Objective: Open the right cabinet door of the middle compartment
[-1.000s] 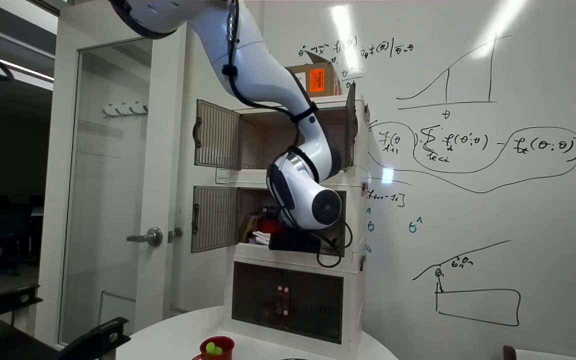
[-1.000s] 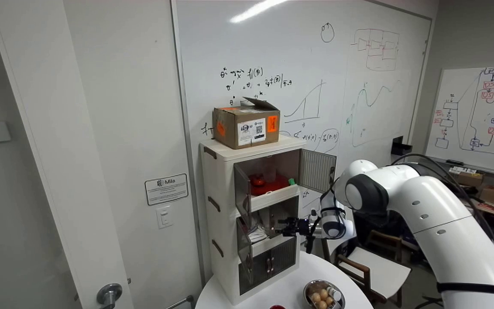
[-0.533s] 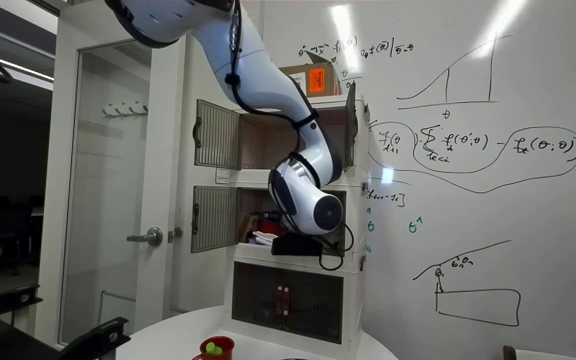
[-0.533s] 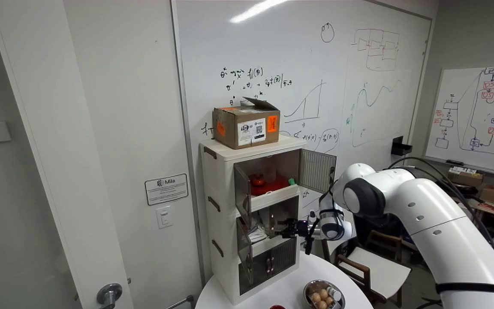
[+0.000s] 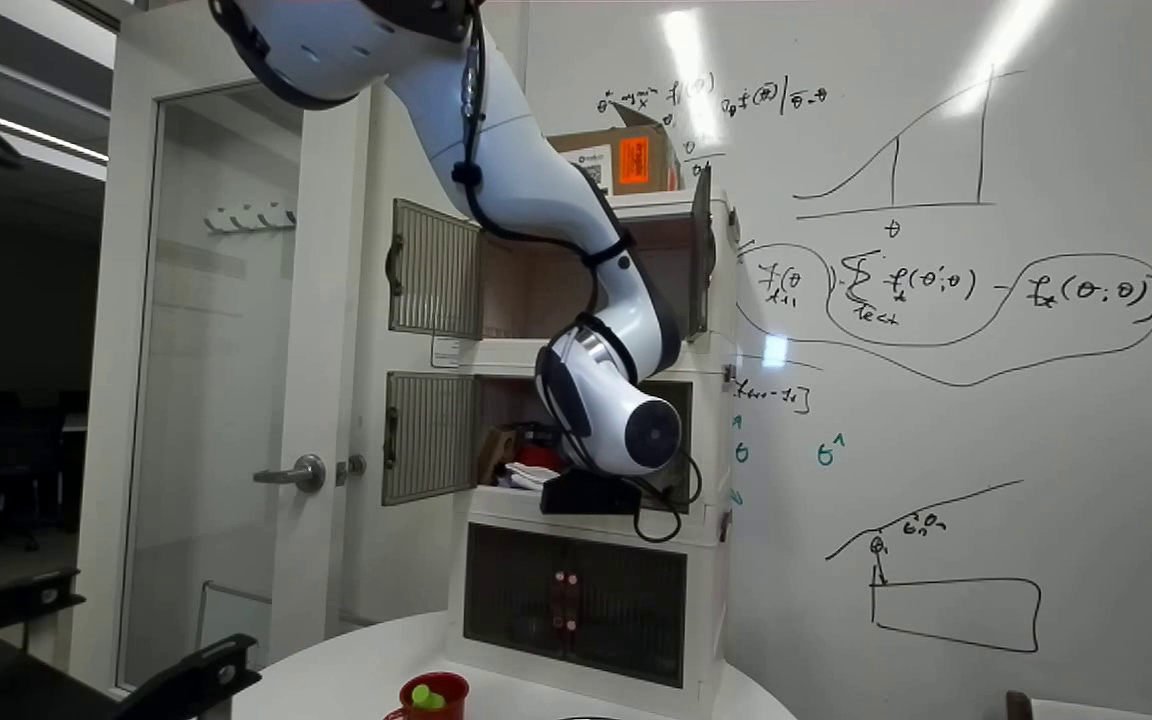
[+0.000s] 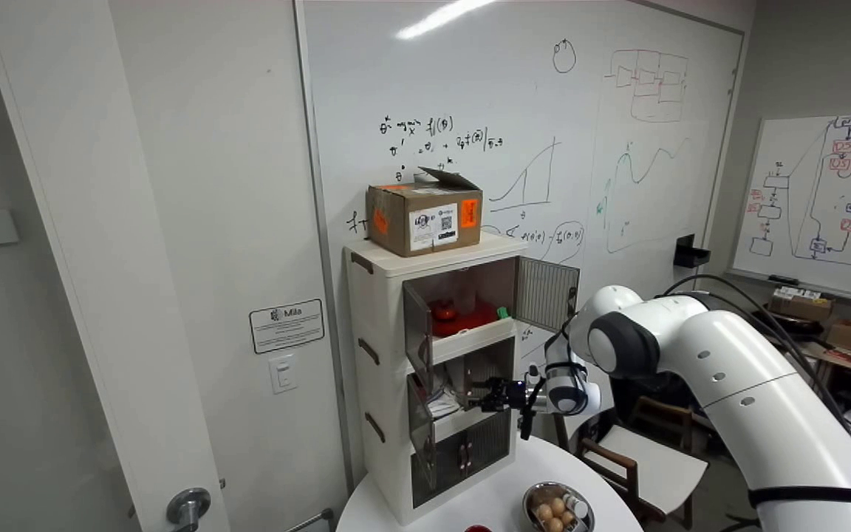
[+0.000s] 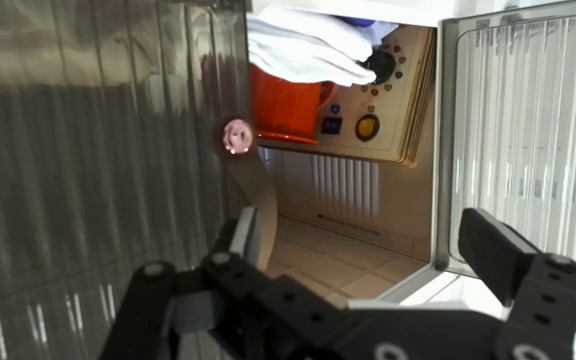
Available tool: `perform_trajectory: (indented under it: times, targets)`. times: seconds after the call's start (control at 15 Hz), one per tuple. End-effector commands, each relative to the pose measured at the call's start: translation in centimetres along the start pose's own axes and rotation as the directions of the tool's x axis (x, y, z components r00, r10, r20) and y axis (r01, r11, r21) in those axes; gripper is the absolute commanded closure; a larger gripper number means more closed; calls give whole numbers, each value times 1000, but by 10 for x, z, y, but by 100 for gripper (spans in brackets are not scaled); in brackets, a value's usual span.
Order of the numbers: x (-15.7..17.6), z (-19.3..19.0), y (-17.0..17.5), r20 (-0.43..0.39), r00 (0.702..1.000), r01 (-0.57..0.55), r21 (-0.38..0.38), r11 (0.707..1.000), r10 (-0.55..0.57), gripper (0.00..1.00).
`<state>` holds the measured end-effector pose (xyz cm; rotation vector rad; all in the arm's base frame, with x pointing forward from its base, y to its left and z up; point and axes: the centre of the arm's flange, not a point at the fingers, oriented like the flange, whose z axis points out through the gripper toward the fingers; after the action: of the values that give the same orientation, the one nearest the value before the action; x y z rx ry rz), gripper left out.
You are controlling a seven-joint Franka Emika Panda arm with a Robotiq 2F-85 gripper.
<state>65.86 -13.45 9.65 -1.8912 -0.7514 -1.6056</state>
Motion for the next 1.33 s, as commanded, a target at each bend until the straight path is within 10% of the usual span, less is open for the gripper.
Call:
perform_trajectory:
  times: [0.0,1.27]
  targets:
    - [3,16,1,-25,998,57,2,998,-57,0]
    - [3,5,19,-42,996,73,-60,996,-76,0]
